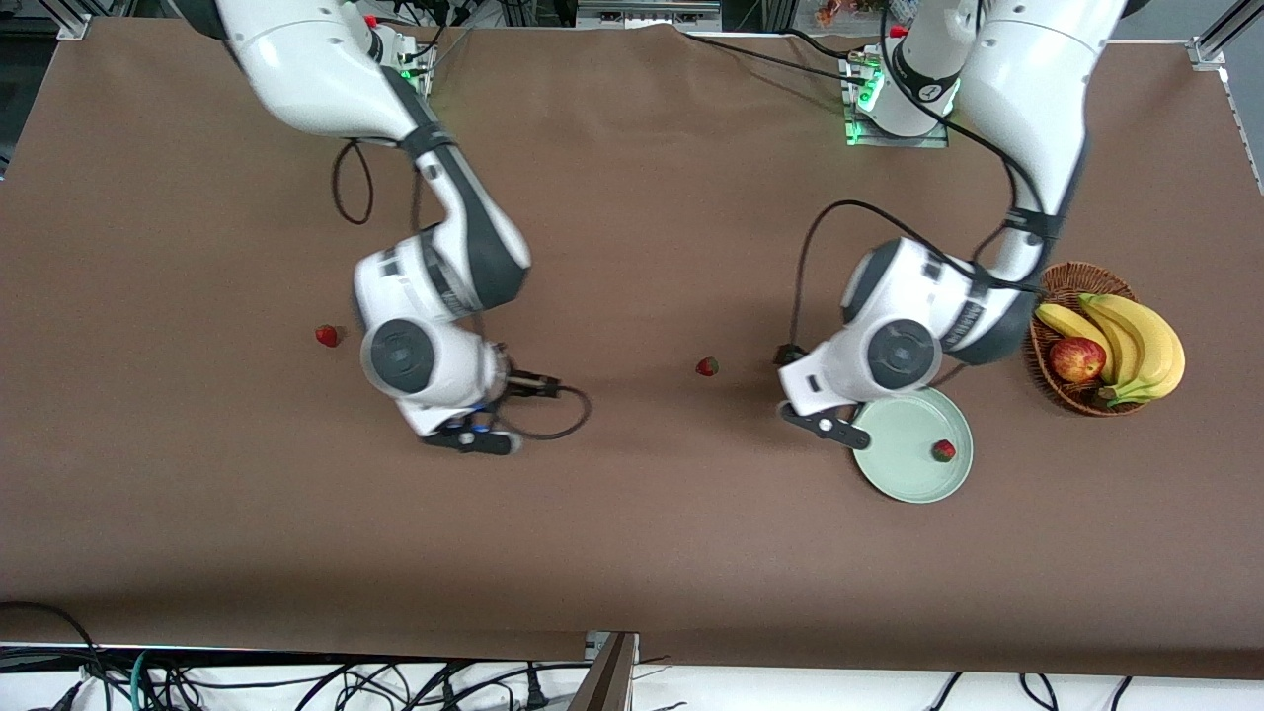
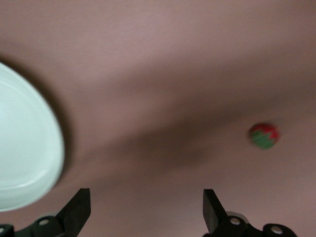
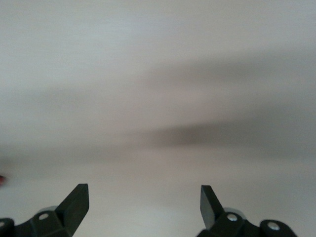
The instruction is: Collect all strawberries into plate
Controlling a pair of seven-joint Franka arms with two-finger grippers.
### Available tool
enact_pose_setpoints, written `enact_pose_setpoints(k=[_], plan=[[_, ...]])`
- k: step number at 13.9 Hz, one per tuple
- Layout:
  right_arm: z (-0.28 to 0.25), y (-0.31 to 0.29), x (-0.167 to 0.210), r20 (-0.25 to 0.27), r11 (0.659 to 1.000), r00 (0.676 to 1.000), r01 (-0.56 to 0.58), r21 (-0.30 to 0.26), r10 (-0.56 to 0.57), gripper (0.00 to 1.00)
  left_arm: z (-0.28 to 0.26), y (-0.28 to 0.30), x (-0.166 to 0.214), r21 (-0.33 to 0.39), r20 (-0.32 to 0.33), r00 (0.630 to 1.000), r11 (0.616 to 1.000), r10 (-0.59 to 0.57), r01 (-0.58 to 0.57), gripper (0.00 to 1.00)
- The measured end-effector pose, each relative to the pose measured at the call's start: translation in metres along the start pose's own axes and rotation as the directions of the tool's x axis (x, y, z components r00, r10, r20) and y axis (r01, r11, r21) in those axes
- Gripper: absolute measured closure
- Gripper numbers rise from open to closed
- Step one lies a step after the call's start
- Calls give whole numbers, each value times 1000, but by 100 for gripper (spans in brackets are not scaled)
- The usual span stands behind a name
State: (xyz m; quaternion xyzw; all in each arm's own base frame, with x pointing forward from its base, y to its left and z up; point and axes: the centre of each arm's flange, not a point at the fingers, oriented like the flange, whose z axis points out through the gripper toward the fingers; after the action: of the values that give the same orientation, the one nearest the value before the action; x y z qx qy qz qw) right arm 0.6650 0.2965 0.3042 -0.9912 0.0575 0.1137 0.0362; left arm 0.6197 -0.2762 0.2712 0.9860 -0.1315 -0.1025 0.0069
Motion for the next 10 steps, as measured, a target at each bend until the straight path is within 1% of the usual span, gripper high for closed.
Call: enact_pose_setpoints(k=[1,3,5,7,8,10], plan=[[-1,32,9,23,1000,1000,20,-24,-19,0,4,27,-3,2,-17,997,997,-74,75,0],[9,92,22,64,993,994,93,-71,-88,0,19,69,-7,-8,-46,973,974,-225,224,0],[27,144,26,117,983,983,151,-103,-139,0,43,91,-8,-25,-58,947,948,-317,316,0],[42,189,27,160,971,969,207,-117,-187,0,62,101,-5,-45,-72,935,937,-348,346,0],[48,209,28,166,964,962,236,-119,-215,0,67,103,-3,-56,-82,932,936,-352,349,0],[62,244,27,155,949,950,290,-124,-270,0,75,106,0,-72,-98,931,935,-353,347,0]])
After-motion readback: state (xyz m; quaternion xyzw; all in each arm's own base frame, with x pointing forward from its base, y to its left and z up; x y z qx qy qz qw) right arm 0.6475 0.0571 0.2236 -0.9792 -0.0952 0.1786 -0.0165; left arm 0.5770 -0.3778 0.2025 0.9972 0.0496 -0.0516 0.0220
